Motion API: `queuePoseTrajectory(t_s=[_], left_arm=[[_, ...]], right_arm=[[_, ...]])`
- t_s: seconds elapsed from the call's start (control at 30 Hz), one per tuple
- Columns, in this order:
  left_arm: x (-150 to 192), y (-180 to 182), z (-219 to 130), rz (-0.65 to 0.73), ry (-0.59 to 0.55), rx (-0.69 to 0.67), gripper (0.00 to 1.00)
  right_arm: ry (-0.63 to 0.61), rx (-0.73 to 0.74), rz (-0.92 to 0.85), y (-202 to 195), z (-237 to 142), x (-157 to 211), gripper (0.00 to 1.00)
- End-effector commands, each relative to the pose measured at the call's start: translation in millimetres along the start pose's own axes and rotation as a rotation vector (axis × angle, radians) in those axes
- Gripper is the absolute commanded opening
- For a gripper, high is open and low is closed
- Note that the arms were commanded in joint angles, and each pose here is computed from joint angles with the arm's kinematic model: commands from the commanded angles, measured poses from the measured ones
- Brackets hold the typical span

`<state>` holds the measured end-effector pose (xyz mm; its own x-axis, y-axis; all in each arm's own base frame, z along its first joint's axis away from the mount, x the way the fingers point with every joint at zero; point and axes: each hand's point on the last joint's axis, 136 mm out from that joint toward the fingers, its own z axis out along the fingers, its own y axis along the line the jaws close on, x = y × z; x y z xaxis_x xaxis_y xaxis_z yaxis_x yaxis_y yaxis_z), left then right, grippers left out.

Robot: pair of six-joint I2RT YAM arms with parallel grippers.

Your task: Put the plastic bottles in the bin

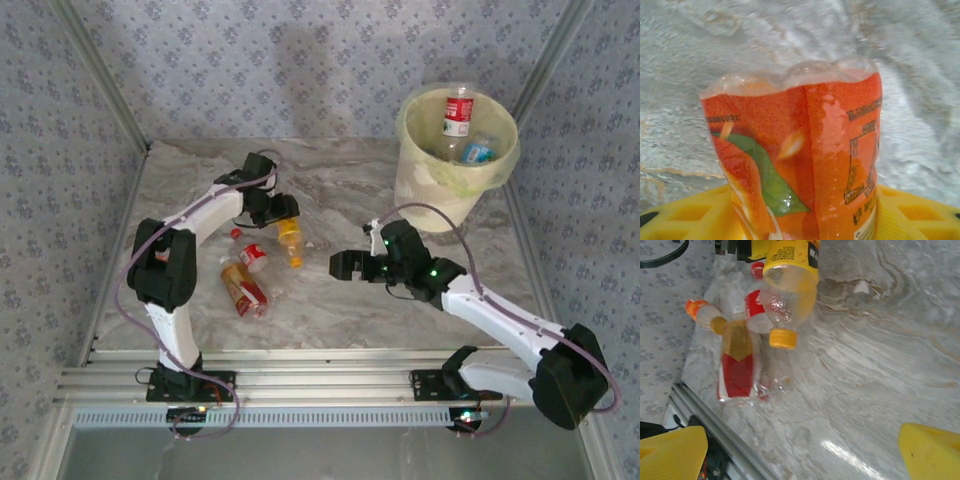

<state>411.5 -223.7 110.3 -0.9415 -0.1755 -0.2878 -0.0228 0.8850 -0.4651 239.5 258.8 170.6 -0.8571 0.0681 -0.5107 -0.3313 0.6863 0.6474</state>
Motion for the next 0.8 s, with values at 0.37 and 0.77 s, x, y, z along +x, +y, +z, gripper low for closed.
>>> queuePoseTrajectory(t_s=[0.37,0.77], left_arm=[[30.4,-70.7,-40.0,-0.004,-0.046,0.169,0.61],[44.6,-97.6,-47.6,-0.032,-0.028,0.257,0.61]], right_arm=[[-0.013,-0.044,0.042,27.2,43.7,-29.2,1.00],[-0.055,0.016,0.059,18.4,59.3,-34.7,0.93]])
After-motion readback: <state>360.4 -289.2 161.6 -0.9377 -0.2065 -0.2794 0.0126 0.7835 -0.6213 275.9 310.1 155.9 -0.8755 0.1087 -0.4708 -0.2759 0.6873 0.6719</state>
